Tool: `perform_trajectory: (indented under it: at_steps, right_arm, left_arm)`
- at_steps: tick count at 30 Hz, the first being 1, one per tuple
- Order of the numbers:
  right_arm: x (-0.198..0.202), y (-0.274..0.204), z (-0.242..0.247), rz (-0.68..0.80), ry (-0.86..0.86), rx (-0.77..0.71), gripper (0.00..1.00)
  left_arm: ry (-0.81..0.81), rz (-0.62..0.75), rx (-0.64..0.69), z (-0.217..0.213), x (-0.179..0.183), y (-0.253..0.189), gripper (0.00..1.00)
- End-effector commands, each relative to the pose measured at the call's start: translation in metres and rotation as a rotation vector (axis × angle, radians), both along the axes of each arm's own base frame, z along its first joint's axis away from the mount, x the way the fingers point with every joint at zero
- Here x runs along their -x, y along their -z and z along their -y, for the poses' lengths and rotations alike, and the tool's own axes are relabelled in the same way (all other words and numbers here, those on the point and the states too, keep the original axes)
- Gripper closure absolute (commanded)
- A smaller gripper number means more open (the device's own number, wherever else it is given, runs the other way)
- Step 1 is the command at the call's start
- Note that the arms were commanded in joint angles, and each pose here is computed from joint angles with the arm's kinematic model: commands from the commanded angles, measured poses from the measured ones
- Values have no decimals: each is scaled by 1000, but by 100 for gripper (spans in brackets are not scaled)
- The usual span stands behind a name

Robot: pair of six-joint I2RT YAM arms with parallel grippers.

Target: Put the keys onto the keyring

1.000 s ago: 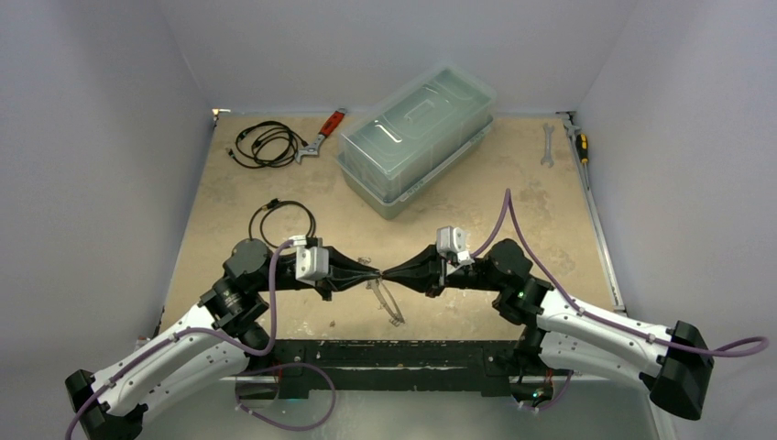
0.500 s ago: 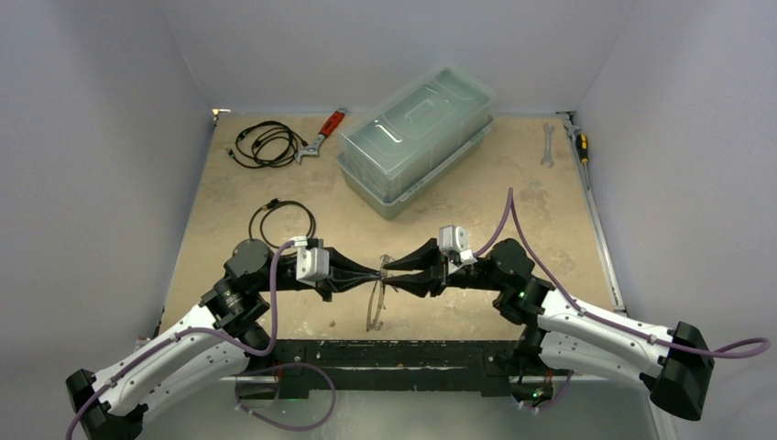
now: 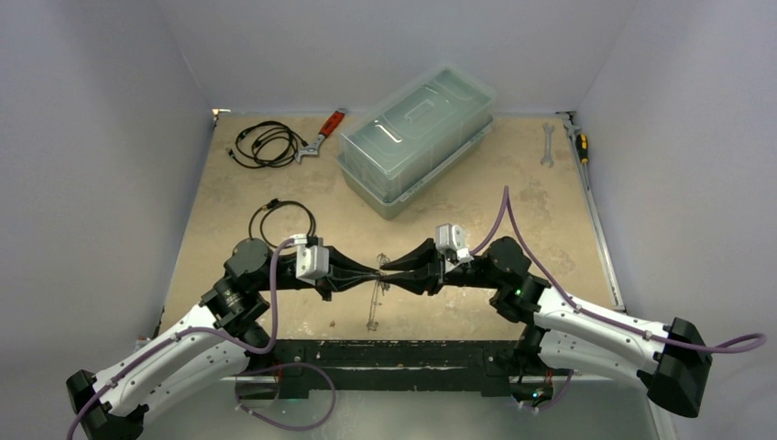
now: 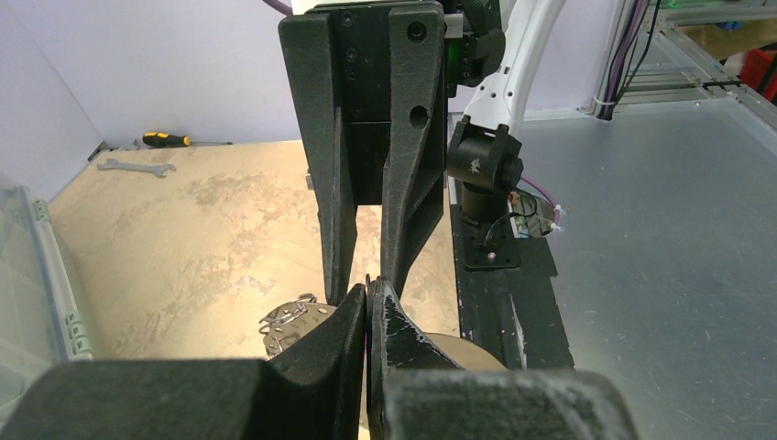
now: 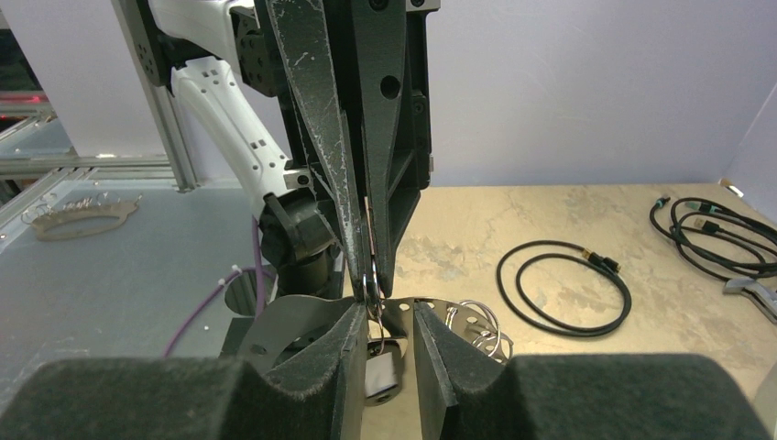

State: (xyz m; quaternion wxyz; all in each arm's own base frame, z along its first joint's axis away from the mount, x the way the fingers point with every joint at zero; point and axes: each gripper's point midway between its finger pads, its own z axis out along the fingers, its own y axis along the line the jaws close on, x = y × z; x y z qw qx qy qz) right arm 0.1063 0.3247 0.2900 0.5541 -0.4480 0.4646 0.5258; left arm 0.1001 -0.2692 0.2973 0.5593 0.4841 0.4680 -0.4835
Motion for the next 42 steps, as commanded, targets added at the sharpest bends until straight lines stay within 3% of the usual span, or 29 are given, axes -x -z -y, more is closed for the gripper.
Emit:
perform_trajectory:
  at_steps: [1,15,27,31,38,39,42]
  right_arm:
    - [2,-26,0,40,-6,-68,72]
    - [2,-27,-1,31,-8,-90,73]
    - [-3,-29,-4,25,7,-104,89]
    - [-3,-34,-3,29,9,-121,99]
    - [-3,-43,1,46,26,-135,100]
    - [-5,-42,1,47,35,-124,100]
    - [-12,-37,0,54,69,-67,100]
  left_arm:
    - [0,49,75,-2,1,-21,100]
    - [4,40,97,-2,1,-24,100]
    - [7,36,107,-2,1,-26,100]
    - [7,34,109,-3,1,-26,100]
    - [-3,34,99,-3,-1,-25,100]
    - [-4,37,93,-3,-2,-24,99]
    - [-2,41,66,-3,-1,-20,78]
